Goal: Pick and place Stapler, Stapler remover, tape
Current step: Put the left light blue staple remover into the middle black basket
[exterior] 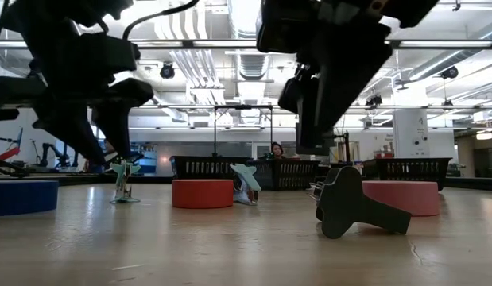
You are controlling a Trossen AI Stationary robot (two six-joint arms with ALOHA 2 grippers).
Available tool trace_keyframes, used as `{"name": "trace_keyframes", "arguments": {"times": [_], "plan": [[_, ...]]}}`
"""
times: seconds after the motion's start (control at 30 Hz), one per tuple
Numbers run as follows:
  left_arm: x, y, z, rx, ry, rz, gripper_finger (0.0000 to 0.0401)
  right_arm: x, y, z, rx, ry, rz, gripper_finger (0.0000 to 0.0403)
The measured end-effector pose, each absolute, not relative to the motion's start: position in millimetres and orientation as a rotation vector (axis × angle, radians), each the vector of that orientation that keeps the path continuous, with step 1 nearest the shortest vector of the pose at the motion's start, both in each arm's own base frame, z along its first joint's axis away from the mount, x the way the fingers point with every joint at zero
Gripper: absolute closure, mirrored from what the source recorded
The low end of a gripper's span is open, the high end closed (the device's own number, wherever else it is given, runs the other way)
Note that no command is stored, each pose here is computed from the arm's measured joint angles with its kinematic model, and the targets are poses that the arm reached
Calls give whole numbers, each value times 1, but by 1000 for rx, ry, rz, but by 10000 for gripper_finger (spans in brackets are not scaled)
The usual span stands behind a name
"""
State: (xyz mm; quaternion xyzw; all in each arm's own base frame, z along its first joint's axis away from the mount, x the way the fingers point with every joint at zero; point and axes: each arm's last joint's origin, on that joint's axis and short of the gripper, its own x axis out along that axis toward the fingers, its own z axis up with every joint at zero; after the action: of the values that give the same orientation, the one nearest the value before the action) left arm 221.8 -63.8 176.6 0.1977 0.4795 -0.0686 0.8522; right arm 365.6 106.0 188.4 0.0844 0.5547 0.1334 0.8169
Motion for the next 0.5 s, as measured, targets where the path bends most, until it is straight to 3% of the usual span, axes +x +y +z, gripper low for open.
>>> {"name": "trace_keyframes", "arguments": {"times": [0.5], "plan": [[226,-55,162,324,983,-173,227,367,107,189,200,1160,279,236]]}}
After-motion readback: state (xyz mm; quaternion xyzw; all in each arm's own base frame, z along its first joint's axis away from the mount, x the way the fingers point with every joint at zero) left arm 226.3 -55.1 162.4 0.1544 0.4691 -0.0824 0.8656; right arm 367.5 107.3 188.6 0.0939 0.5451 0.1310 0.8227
